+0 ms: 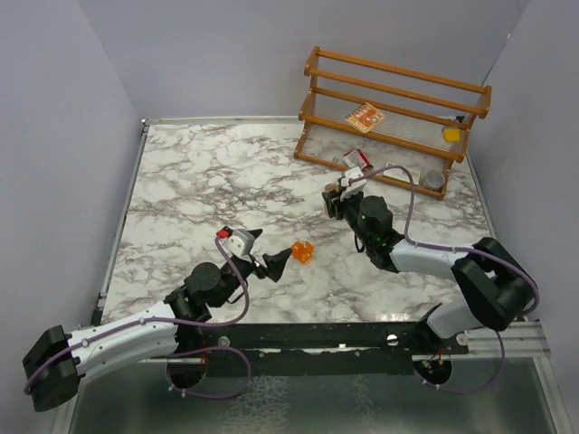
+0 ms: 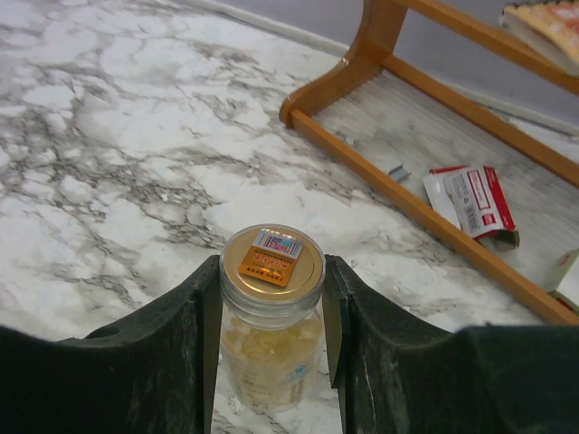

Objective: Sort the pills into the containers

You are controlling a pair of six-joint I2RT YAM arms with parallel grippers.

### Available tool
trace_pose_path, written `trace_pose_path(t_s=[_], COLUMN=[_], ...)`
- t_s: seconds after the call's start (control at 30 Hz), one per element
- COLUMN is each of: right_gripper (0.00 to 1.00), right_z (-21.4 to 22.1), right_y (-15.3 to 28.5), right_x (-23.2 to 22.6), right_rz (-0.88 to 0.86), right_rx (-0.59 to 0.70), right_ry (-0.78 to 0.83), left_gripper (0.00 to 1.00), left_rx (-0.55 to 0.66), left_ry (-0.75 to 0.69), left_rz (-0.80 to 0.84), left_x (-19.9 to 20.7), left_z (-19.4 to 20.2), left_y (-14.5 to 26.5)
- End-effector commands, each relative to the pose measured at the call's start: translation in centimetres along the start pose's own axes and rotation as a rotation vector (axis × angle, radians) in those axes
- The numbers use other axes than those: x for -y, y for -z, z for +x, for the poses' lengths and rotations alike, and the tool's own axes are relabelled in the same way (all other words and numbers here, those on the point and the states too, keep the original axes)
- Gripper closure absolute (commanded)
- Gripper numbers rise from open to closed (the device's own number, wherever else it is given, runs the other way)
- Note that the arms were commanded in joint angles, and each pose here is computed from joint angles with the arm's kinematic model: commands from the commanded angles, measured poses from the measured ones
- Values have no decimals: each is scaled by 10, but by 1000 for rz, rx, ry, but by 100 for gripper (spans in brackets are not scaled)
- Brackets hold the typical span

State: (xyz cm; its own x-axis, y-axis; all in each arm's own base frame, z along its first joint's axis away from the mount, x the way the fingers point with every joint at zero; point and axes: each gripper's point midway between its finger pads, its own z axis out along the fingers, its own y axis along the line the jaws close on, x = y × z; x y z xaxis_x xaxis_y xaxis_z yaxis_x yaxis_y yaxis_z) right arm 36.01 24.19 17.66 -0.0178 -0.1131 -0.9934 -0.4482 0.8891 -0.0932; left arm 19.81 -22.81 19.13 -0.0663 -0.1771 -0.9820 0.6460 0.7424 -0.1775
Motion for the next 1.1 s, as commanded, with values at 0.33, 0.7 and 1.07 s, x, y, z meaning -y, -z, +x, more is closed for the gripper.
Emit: trace_pose_path(t_s=[0.33,0.7,1.07], right_gripper=[99,99,54], right_z=[39,64,90], right_y=[-25,-4,17], right_x=[2,6,10], right_rz=[-2,23,37], right_rx=[92,112,87], right_ry=[-60,-114,-131], left_gripper=[1,1,1], left_rx=[42,44,40], left_ry=[13,7,-2], left_rz=[-46,-33,-37], left_x=[-11,-9,-8], left_z=[-3,-5,-7], left_y=[7,7,4])
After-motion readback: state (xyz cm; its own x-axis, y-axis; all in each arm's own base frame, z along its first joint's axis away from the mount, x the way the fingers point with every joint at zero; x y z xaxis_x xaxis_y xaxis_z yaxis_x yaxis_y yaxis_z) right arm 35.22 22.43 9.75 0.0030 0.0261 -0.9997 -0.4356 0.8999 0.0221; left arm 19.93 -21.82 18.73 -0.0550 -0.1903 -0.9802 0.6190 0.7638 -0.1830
